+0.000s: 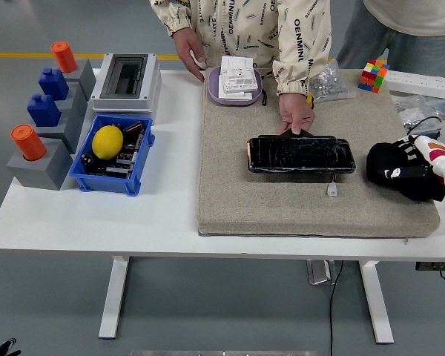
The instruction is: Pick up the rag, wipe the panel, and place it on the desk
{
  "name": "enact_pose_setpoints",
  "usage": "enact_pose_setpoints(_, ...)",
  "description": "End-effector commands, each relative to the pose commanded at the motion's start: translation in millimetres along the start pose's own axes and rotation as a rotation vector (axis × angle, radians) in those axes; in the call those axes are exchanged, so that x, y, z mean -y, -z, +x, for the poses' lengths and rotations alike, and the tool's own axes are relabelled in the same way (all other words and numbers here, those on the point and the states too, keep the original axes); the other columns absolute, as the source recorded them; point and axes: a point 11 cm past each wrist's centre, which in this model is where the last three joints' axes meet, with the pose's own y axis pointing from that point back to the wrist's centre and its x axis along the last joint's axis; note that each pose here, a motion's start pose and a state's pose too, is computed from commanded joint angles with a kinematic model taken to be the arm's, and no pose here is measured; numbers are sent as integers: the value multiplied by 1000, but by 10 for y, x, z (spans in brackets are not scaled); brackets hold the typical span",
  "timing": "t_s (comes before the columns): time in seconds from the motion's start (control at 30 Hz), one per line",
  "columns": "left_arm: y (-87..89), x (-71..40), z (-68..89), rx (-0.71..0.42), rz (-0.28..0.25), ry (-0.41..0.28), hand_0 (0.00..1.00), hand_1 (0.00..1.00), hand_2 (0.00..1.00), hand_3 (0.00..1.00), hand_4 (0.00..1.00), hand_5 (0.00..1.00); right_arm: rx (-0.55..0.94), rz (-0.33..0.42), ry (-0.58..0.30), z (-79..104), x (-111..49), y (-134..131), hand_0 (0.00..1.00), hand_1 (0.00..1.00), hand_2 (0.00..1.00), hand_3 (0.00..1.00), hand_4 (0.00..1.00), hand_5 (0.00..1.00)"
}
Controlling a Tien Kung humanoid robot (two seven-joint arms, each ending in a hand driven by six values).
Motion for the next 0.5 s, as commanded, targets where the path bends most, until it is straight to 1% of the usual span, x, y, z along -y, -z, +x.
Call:
enact_pose_setpoints(0.03, -1, 0, -1, 0, 0, 0, 726, 717, 767, 626, 692, 580, 0, 0, 0, -5, -2, -2, 708, 667, 712, 747, 998, 456)
enact_pose_setpoints(0.07, -2, 0, -3, 0, 0, 0, 726, 717, 767, 625, 692, 579, -1, 0, -1, -8, -5, -5, 688, 653, 699, 732, 998, 415)
enact_pose_setpoints(0.23, 11, 1, -4, -3, 2, 0, 726, 717, 767, 625, 692, 579, 0, 1, -15, -18, -20, -23, 688, 653, 699, 732, 998, 415)
enact_pose_setpoints(0.27, 12, 1, -3, -3, 2, 0, 725, 716, 767, 625, 691, 578, -1, 1, -16, -22, -22, -26, 659, 634, 683, 716, 998, 340)
enact_pose_setpoints(0.43, 4, 1, -3, -3, 1, 0, 725, 716, 767, 625, 691, 578, -5, 8, -34, -23, -26, -16, 659, 634, 683, 716, 998, 340)
enact_pose_setpoints(0.47, 1, 1, -5, -2, 1, 0, 725, 716, 767, 624, 692, 578, -5, 9, -38, -19, -26, -15, 616, 602, 653, 624, 998, 278)
enact_pose_setpoints(0.5, -2, 1, -7, -2, 0, 1, 725, 716, 767, 624, 692, 578, -5, 11, -44, -11, -25, -12, 616, 602, 653, 624, 998, 278)
